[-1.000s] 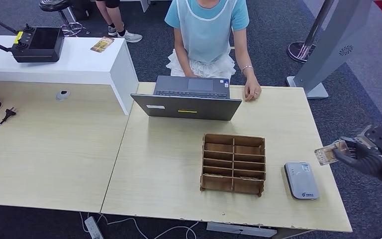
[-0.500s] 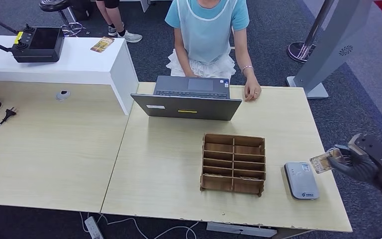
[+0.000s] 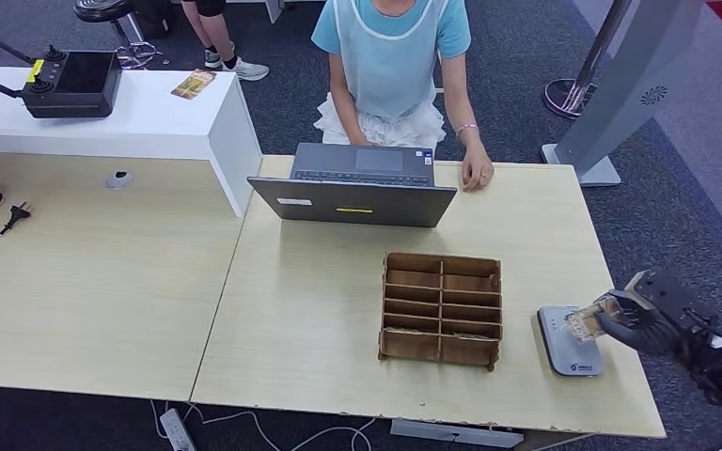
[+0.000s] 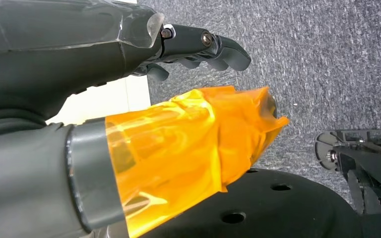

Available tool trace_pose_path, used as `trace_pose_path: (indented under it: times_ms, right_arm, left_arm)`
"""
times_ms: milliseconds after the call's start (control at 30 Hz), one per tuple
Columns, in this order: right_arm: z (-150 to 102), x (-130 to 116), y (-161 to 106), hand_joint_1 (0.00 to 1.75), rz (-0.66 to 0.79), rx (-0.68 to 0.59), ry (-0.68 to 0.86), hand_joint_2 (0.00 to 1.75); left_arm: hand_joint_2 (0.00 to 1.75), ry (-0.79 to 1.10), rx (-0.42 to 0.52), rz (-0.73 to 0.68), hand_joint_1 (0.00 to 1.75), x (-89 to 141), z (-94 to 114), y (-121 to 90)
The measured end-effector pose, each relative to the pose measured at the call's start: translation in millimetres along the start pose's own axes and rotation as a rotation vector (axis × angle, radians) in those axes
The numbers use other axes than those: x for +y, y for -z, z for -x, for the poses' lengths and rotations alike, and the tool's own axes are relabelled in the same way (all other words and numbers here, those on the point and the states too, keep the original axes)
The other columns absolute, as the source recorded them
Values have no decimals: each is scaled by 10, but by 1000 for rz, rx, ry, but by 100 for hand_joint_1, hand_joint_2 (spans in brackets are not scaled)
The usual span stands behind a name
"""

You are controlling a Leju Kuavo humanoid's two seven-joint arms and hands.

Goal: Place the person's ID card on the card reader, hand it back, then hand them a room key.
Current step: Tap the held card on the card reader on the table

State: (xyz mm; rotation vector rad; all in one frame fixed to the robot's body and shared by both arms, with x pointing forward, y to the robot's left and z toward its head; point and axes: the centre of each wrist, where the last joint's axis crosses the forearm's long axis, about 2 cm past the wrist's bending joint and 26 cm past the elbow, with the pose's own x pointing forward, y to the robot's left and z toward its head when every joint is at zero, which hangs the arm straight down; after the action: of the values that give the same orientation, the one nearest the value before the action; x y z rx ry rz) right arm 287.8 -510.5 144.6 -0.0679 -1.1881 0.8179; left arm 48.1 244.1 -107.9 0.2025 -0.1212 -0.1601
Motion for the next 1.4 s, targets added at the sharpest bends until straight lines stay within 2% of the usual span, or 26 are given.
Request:
trace_pose_path:
  times_ms: [433, 1000, 1400]
  right_arm:
    - [46, 226, 146, 175, 1, 5, 28, 175]
    - [110, 350, 223, 175, 18, 29, 31, 175]
    - [210, 262, 161, 175, 77, 59, 69, 175]
  left_arm:
    - [0, -3, 0, -1, 0, 0, -2, 0]
    - [0, 0, 3, 6, 0, -37, -12, -11]
    - [0, 0, 4, 6, 0, -39, -12, -12]
